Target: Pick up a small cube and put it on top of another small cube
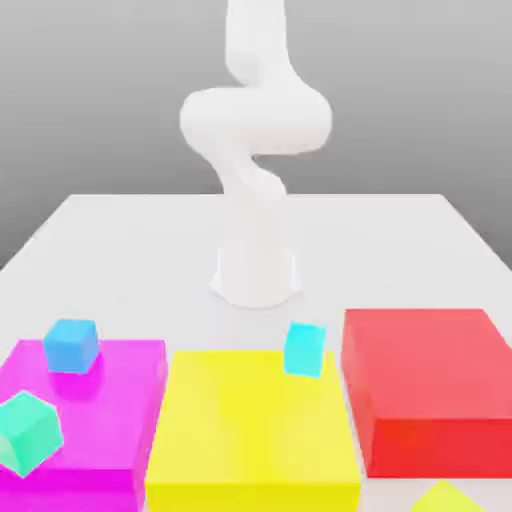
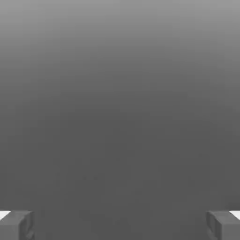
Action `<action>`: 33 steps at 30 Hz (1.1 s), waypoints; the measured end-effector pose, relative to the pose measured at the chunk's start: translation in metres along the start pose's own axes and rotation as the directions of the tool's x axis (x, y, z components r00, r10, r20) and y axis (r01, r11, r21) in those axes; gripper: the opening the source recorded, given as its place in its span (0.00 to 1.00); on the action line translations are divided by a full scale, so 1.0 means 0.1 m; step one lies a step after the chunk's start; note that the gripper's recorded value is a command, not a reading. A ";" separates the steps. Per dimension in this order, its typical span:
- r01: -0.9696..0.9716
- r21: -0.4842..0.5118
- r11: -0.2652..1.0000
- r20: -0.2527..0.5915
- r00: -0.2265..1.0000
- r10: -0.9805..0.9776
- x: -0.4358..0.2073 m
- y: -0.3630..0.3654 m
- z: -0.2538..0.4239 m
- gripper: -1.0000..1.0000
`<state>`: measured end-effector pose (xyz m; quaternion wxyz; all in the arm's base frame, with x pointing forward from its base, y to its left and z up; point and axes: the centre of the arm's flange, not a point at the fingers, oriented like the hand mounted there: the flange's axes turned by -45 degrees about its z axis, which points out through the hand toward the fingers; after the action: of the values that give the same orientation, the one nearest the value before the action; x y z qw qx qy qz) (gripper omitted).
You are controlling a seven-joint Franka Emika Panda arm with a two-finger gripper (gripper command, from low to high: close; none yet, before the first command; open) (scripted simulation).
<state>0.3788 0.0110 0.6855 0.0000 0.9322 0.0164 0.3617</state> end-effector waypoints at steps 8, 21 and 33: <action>0.147 0.063 0.987 0.186 0.970 -0.156 0.00 -0.43 1.35 0.50; 0.350 0.242 0.905 0.421 0.802 -0.423 -0.83 -1.35 3.37 0.50; 0.433 0.407 0.805 0.535 0.601 -0.594 -2.30 -1.93 4.86 0.50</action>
<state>0.5305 0.2029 0.1690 0.0000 0.9450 0.3271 0.0014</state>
